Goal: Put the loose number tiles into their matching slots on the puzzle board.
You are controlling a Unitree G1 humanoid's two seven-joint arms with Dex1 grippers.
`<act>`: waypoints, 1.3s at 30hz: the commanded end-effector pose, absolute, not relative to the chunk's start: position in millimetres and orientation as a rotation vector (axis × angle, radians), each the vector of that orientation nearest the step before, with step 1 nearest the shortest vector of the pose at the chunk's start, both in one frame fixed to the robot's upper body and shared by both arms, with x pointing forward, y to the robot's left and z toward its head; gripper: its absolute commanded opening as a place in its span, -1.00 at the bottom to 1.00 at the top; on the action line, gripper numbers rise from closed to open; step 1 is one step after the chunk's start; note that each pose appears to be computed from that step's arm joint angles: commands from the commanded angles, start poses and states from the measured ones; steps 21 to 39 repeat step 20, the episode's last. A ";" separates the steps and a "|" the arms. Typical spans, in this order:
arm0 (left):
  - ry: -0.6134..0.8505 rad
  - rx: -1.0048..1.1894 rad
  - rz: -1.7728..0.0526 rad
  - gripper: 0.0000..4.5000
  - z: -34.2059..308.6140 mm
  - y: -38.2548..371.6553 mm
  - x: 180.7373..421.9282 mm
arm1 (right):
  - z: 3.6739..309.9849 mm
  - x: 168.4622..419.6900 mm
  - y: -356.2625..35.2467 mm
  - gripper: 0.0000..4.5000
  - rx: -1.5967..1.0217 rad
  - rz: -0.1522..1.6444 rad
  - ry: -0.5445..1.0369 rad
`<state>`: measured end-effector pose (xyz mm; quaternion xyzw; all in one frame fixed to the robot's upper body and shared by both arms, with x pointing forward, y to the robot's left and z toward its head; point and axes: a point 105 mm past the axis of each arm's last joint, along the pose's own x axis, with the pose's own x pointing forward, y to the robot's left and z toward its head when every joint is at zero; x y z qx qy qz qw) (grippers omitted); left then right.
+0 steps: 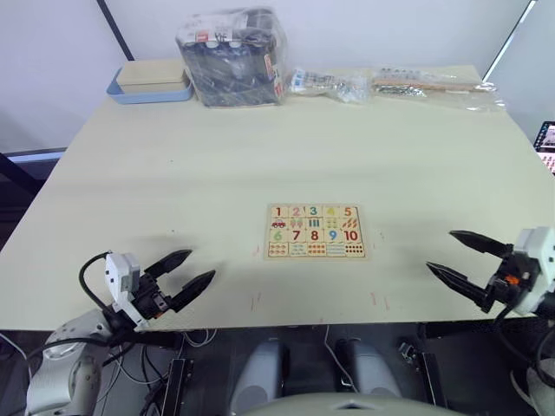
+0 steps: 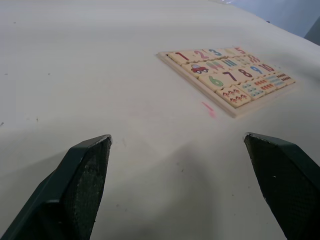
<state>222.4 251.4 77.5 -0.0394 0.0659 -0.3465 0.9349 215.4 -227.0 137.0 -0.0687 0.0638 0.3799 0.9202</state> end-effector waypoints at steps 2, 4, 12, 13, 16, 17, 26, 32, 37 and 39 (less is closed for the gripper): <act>0.105 -0.038 -0.708 1.00 89.8 250.6 224.1 | 150.9 213.6 -229.9 0.97 -0.180 0.773 0.084; 0.107 -0.037 -0.710 1.00 89.7 249.3 224.2 | 150.9 213.7 -228.3 0.97 -0.179 0.775 0.085; 0.109 -0.040 -0.713 1.00 91.2 245.5 223.5 | 150.1 213.8 -224.1 0.97 -0.168 0.782 0.089; 0.109 -0.039 -0.713 1.00 91.4 245.4 223.5 | 150.1 213.8 -224.0 0.97 -0.168 0.782 0.090; 0.108 -0.036 -0.712 1.00 92.1 245.5 224.0 | 149.8 214.2 -224.0 0.97 -0.166 0.782 0.093; 0.108 -0.036 -0.712 1.00 92.3 245.7 223.9 | 149.8 214.2 -223.9 0.97 -0.165 0.782 0.094; 0.109 -0.030 -0.711 1.00 92.5 246.1 224.1 | 149.8 213.9 -223.4 0.97 -0.162 0.783 0.096; 0.109 -0.030 -0.711 1.00 92.5 246.1 224.1 | 149.8 213.9 -223.4 0.97 -0.162 0.783 0.096; 0.109 -0.030 -0.711 1.00 92.5 246.1 224.1 | 149.8 213.9 -223.4 0.97 -0.162 0.783 0.096; 0.109 -0.030 -0.711 1.00 92.5 246.1 224.1 | 149.8 213.9 -223.4 0.97 -0.162 0.783 0.096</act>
